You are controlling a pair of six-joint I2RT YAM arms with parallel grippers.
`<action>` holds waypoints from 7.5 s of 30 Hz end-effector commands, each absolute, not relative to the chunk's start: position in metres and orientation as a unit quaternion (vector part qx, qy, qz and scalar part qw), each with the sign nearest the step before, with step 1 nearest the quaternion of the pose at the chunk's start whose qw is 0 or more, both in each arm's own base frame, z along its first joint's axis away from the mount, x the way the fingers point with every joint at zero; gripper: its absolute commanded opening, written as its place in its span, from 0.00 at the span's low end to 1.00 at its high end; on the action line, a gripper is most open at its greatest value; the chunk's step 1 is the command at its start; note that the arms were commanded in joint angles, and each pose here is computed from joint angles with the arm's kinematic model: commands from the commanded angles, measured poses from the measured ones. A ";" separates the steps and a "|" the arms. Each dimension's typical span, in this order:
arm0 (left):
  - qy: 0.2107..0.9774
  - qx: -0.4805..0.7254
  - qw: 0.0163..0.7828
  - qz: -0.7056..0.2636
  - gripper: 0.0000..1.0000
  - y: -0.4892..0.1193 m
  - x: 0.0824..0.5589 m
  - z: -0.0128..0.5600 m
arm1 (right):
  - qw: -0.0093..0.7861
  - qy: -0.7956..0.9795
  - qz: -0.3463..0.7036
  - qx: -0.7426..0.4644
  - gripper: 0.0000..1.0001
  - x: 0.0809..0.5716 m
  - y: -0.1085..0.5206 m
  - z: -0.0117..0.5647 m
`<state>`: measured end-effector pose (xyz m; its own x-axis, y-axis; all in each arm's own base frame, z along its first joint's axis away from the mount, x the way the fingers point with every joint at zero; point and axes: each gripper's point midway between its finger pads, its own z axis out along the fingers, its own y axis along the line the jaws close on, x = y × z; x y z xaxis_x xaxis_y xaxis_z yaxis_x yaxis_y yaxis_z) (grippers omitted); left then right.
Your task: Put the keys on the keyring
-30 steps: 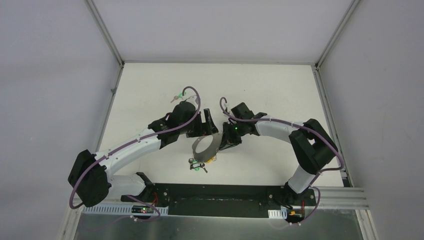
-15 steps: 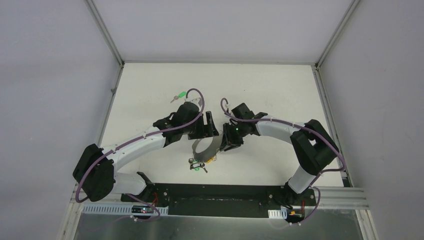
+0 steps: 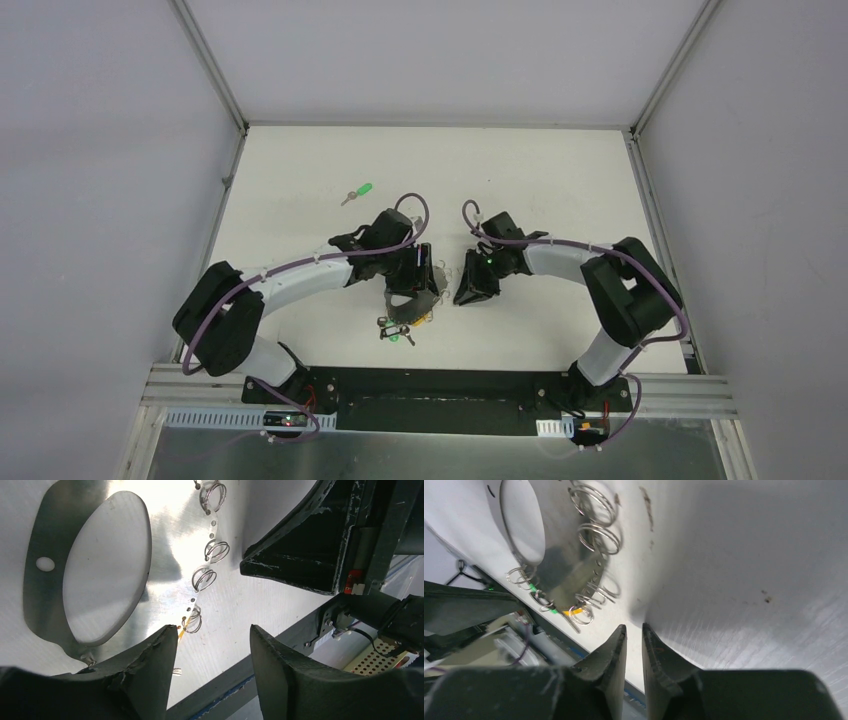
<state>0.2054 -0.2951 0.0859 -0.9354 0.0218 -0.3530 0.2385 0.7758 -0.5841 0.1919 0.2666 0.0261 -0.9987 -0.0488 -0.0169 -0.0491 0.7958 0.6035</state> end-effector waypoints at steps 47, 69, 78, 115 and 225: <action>0.905 0.139 0.155 -0.371 0.17 -0.328 0.217 0.047 | -0.012 0.927 0.375 0.014 0.00 0.180 0.304 0.011; 0.894 0.173 0.227 -0.345 0.00 -0.328 0.222 0.079 | 0.124 0.929 0.344 -0.056 0.42 0.171 0.254 0.086; 0.848 0.174 0.302 -0.400 0.00 -0.327 0.220 0.145 | 0.216 0.893 0.384 -0.092 0.62 0.189 0.249 0.132; 0.731 0.248 0.410 -0.487 0.00 -0.325 0.199 0.191 | 0.317 0.729 0.537 -0.282 0.40 0.178 0.299 0.165; 0.552 0.407 0.577 -0.444 0.00 -0.307 0.179 0.243 | 0.461 0.624 0.523 -0.353 0.80 0.164 0.277 0.241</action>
